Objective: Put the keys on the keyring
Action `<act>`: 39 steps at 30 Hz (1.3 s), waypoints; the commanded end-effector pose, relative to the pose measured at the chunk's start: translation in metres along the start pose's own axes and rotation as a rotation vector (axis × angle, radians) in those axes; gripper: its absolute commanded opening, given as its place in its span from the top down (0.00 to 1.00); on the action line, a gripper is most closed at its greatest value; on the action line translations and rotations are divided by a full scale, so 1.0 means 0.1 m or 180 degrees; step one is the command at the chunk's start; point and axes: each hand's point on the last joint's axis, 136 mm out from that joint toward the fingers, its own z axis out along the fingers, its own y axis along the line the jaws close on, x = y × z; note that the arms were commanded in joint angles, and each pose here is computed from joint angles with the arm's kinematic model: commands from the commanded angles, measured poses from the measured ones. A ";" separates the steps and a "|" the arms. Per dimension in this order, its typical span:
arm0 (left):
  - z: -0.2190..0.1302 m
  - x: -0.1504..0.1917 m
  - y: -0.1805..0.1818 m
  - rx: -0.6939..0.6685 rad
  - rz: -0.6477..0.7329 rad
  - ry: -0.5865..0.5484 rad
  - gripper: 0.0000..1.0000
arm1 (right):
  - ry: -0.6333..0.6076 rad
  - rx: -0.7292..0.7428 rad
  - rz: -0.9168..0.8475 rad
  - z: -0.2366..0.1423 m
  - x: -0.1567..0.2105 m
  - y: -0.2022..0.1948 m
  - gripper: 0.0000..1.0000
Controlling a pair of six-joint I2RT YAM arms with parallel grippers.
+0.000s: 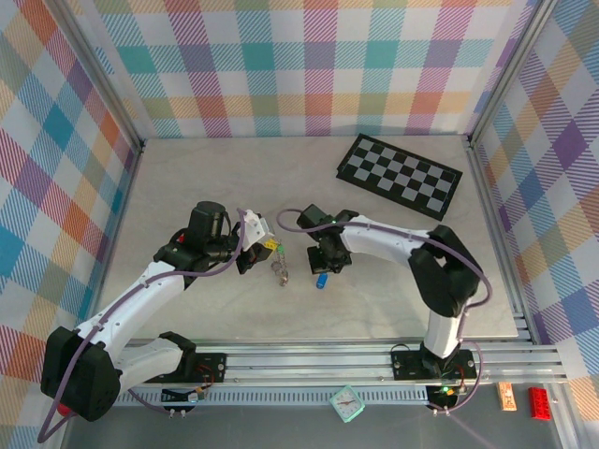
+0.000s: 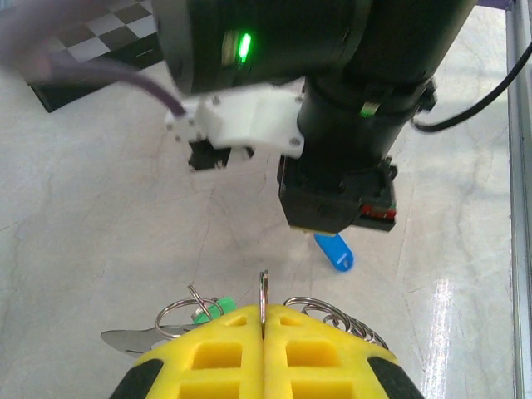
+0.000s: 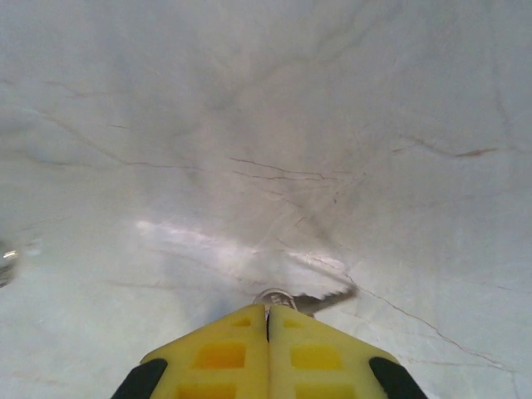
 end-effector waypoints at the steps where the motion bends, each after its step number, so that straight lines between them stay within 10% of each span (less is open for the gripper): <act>1: -0.07 -0.20 -0.04 0.0016 0.0114 -0.0213 1.00 | -0.0370 -0.0157 -0.0260 -0.31 -0.10 0.05 1.00; 22: -0.16 -0.33 -0.10 0.0065 -0.0128 -0.0390 1.00 | -0.1858 -0.1999 -0.2111 -1.46 -0.23 0.83 1.00; 39: -0.18 -0.41 -0.25 0.0425 -0.0559 -0.0362 1.00 | -0.2909 -0.1738 -0.3662 -1.72 -0.24 0.92 1.00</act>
